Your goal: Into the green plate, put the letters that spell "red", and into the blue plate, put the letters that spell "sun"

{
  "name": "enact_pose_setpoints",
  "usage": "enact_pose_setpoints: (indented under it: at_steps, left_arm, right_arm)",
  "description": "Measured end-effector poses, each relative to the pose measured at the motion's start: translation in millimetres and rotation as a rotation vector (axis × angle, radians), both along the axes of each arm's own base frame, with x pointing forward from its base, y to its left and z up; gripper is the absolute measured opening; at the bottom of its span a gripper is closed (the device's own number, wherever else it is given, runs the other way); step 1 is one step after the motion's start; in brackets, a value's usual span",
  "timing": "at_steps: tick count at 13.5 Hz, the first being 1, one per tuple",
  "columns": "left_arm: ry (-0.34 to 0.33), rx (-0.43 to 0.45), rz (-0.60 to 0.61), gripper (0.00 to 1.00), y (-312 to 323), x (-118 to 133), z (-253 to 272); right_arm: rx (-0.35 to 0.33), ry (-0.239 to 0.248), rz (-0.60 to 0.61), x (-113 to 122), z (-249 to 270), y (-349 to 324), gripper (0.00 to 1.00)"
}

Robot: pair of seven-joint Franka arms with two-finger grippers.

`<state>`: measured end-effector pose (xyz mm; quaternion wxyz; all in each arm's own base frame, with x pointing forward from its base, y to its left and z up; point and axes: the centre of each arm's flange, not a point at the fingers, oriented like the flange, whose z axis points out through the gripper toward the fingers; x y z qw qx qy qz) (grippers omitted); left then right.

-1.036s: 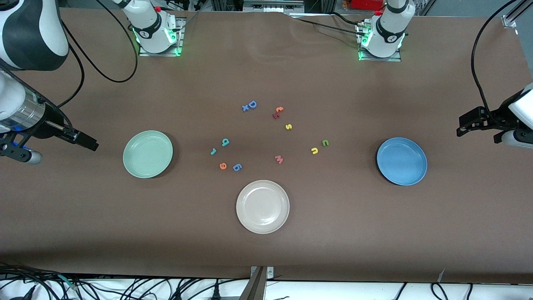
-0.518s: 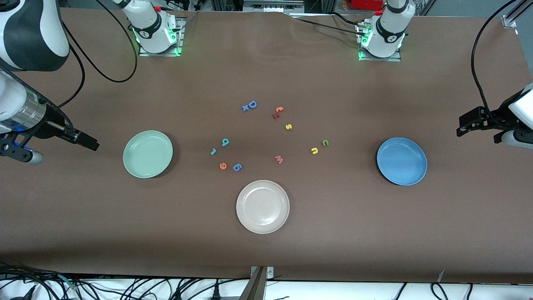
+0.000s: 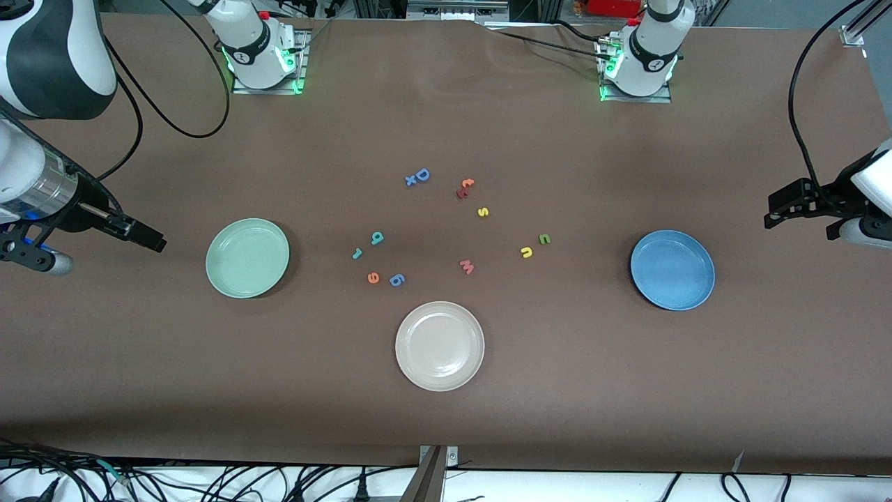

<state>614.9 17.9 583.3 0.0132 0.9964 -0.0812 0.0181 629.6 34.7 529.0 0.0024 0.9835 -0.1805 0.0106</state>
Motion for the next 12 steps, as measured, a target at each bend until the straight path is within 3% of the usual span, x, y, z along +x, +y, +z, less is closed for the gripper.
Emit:
enact_pose_setpoints:
  at_steps: [10, 12]
  left_arm:
    - [0.008, 0.000, 0.000, 1.00, -0.1, -0.9, -0.7]
    - [0.009, 0.000, 0.000, 1.00, -0.1, -1.0, -0.8]
  right_arm:
    - [0.000, 0.005, -0.004, -0.3, -2.2, 0.1, 1.00]
    - [0.008, 0.014, -0.051, -1.7, -5.5, 7.4, 1.00]
